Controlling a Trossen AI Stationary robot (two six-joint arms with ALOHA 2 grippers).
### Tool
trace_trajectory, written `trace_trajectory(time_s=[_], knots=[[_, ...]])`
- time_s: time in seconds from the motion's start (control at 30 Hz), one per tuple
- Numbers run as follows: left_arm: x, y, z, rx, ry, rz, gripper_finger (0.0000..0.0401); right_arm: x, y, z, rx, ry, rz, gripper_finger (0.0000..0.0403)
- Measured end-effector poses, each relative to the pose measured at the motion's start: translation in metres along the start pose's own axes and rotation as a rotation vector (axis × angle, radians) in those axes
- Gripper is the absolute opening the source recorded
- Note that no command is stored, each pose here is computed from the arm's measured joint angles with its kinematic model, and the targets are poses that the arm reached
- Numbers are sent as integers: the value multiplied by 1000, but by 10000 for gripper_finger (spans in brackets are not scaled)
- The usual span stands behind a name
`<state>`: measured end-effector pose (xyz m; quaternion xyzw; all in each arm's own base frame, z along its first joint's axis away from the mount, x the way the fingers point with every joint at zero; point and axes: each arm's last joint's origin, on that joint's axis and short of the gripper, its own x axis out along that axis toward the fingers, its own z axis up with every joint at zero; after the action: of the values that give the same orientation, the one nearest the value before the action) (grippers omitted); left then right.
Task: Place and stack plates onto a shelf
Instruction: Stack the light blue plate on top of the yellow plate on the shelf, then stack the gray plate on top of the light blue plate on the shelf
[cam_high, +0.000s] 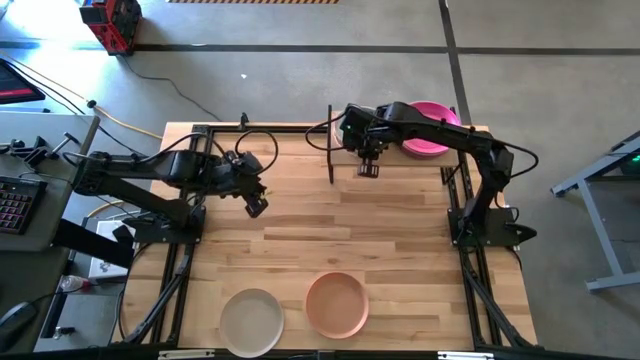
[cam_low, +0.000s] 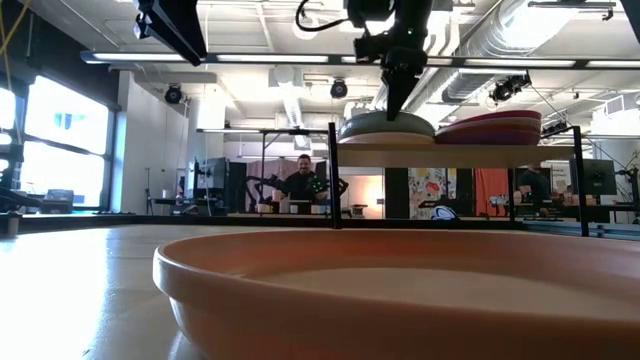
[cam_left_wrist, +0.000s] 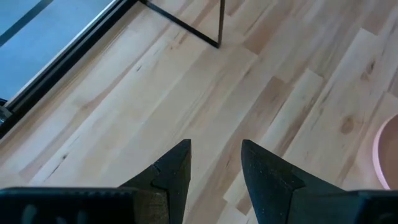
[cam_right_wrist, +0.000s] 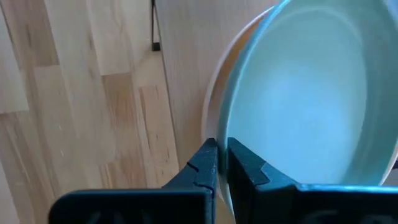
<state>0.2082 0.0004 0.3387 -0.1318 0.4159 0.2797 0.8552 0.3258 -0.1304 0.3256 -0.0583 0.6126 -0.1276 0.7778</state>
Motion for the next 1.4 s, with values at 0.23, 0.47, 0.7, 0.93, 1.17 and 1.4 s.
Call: trace_trajectory(time_s=[0.23, 0.47, 0.7, 0.93, 1.17, 1.4], knots=[[1, 2, 1, -15, 1, 5, 131, 0, 1, 0, 4, 7, -5, 65], [1, 1, 0, -42, 22, -27, 131, -2, 0, -1, 21, 4, -6, 98], [1, -6, -3, -52, 88, -116, 131, -29, 4, -11, 153, -63, 35, 99], [0, -20, -14, 15, 166, -172, 131, -52, 27, -12, 300, -140, 207, 99], [-3, -50, -32, 98, 232, -243, 131, -64, 72, -7, 317, -136, 305, 99], [-1, -92, -63, 245, 319, -281, 131, -78, 124, -7, 289, -131, 365, 99]])
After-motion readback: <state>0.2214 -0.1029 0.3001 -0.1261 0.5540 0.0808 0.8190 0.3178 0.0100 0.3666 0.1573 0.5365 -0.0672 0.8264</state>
